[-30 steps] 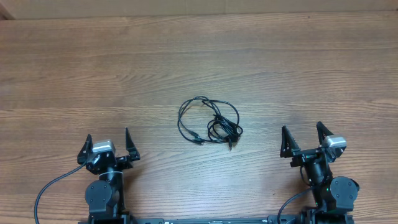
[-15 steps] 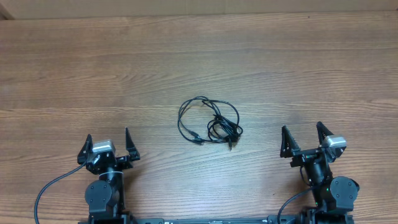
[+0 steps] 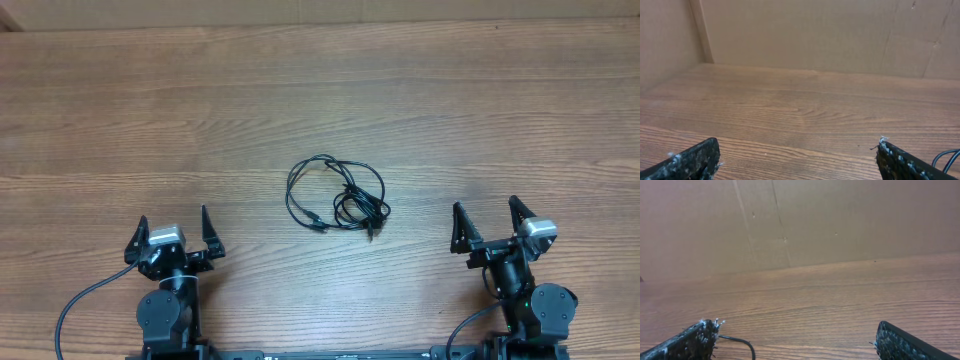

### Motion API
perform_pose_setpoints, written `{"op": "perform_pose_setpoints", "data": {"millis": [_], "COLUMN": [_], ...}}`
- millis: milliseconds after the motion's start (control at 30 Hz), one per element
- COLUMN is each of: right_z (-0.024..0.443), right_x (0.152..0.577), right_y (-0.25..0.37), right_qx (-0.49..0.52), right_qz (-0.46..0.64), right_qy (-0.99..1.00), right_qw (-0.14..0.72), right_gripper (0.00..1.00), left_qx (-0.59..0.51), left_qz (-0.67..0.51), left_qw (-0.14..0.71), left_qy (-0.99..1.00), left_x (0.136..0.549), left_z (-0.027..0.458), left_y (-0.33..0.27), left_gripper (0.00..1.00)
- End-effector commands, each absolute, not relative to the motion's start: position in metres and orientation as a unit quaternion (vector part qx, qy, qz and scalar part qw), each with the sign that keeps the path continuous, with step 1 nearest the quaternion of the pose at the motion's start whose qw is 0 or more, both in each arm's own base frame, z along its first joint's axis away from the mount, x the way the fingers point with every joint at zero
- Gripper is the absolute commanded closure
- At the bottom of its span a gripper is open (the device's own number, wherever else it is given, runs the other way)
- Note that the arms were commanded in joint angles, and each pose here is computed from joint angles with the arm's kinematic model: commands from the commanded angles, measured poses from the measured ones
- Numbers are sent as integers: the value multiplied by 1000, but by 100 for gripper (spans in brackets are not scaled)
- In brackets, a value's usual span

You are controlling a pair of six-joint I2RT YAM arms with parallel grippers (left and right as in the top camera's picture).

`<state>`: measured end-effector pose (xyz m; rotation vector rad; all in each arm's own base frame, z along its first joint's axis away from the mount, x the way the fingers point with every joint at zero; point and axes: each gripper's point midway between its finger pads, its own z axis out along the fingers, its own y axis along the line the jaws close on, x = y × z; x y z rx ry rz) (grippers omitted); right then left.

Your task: Untangle cables

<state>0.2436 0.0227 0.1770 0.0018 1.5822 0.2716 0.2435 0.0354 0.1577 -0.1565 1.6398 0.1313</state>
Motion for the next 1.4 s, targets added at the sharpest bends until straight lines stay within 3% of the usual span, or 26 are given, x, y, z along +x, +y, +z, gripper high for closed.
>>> {"op": "perform_pose_setpoints", "data": {"millis": [0,733,900,1367], "right_z": [175,175,175,175], "right_x": [244,244,244,244], "right_y": [20,20,20,20], "right_qx": [3,3,3,3], "right_qz": [114,114,114,114], "right_qy": [708,708,708,708], "right_qw": [697,697,697,697], "right_gripper": [0,0,0,0], "left_qx": [-66,-80,44,32], "left_qz": [71,61,-87,-145], "left_qw": [679,688,727,728], "left_qy": [728,719,680,669], "left_x": [243,243,242,218], "left_z": [158,164,198,287], "left_y": [38,39,-27,-38], "left_gripper": [0,0,0,1]}}
